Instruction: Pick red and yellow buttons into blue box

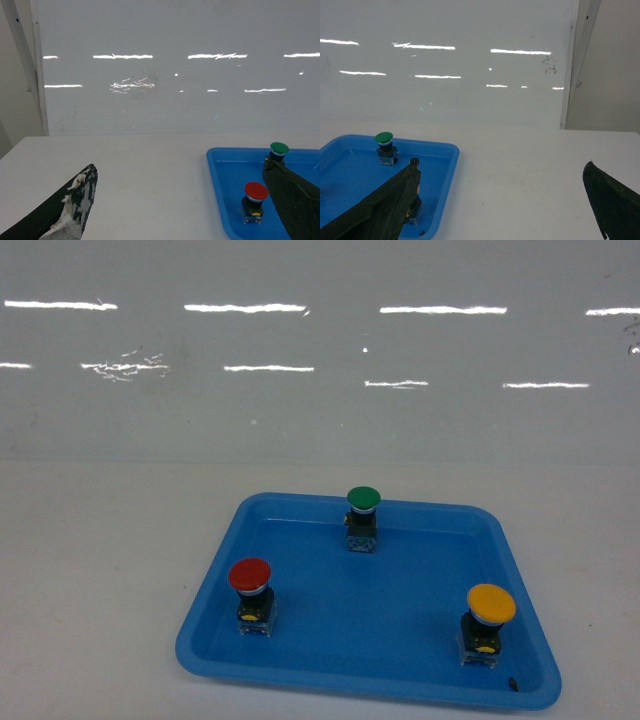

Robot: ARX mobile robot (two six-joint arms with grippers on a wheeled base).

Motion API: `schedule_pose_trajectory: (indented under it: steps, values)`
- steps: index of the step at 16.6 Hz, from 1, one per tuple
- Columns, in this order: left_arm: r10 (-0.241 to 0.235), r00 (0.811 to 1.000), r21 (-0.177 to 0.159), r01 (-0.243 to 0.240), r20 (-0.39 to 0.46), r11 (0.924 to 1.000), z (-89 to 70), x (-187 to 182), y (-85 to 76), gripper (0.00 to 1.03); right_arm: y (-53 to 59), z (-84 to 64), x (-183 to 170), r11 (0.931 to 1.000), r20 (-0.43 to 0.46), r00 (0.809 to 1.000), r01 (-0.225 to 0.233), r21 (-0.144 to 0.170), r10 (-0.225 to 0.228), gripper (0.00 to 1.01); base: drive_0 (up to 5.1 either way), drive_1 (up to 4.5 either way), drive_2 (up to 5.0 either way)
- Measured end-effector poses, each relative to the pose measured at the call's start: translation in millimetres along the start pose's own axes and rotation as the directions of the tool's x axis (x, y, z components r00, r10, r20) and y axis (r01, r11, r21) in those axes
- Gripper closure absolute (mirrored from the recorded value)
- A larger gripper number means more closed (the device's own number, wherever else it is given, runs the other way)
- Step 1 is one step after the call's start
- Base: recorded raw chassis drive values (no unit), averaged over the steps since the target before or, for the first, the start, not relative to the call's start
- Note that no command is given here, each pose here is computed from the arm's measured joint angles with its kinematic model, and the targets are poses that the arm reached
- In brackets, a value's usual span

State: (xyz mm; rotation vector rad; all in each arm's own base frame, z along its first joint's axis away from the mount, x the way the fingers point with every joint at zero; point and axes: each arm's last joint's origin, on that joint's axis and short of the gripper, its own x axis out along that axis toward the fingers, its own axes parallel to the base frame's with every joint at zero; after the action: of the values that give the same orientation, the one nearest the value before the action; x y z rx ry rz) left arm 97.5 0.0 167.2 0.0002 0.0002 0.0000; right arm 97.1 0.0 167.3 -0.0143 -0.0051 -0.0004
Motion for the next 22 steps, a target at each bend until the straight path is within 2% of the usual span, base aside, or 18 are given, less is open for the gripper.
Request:
schedule_pose_trajectory:
  steps: [12, 14, 15, 16, 17, 18, 20, 22]
  values:
    - [0.002, 1.0, 0.0, -0.002, 0.003, 1.0, 0.3, 0, 0.0, 0.05, 0.0, 0.5, 0, 1.0, 0.005, 1.0, 0.0, 0.0, 0.0, 0.03, 0.0, 0.0, 0.0]
    - [0.02, 0.998, -0.003, -0.02, 0.058, 0.9998, 6.3, 5, -0.7, 0.05, 1.1, 8.0, 5, 0.9994, 0.079, 0.996, -0.032, -0.008, 0.033, 0.03, 0.0, 0.0, 0.0]
    - [0.05, 0.997, -0.005, -0.05, 0.064, 0.9987, 8.1, 16, 0.5, 0.05, 5.1, 10.7, 14, 0.998, 0.091, 0.994, -0.063, -0.011, 0.063, 0.03, 0.0, 0.0, 0.0]
    - [0.06, 0.996, -0.007, -0.06, 0.07, 0.9982, 9.1, 23, 0.0, 0.05, 7.6, 11.9, 21, 0.9966, 0.098, 0.992, -0.082, -0.01, 0.083, 0.03, 0.0, 0.0, 0.0]
    - [0.029, 0.998, -0.003, -0.029, 0.053, 0.9996, 6.8, 36, -5.4, 0.05, 11.0, 10.5, 32, 0.9945, 0.092, 0.99, -0.103, -0.014, 0.104, 0.03, 0.0, 0.0, 0.0]
    - [-0.012, 1.0, 0.009, 0.012, 0.022, 0.9999, 11.3, 55, -14.4, 0.05, 12.6, 9.8, 46, 0.9928, 0.072, 0.99, -0.118, -0.025, 0.119, 0.03, 0.0, 0.0, 0.0]
    - [-0.059, 0.998, 0.029, 0.06, -0.027, 0.9978, 26.8, 89, -28.8, 0.05, 15.2, 19.6, 72, 0.9889, 0.074, 0.987, -0.142, -0.044, 0.145, 0.03, 0.0, 0.0, 0.0]
    - [-0.086, 0.992, 0.041, 0.09, -0.087, 0.9952, 28.4, 113, -41.0, 0.05, 20.5, 15.6, 102, 0.9783, -0.04, 0.98, -0.197, -0.064, 0.195, 0.03, 0.0, 0.0, 0.0]
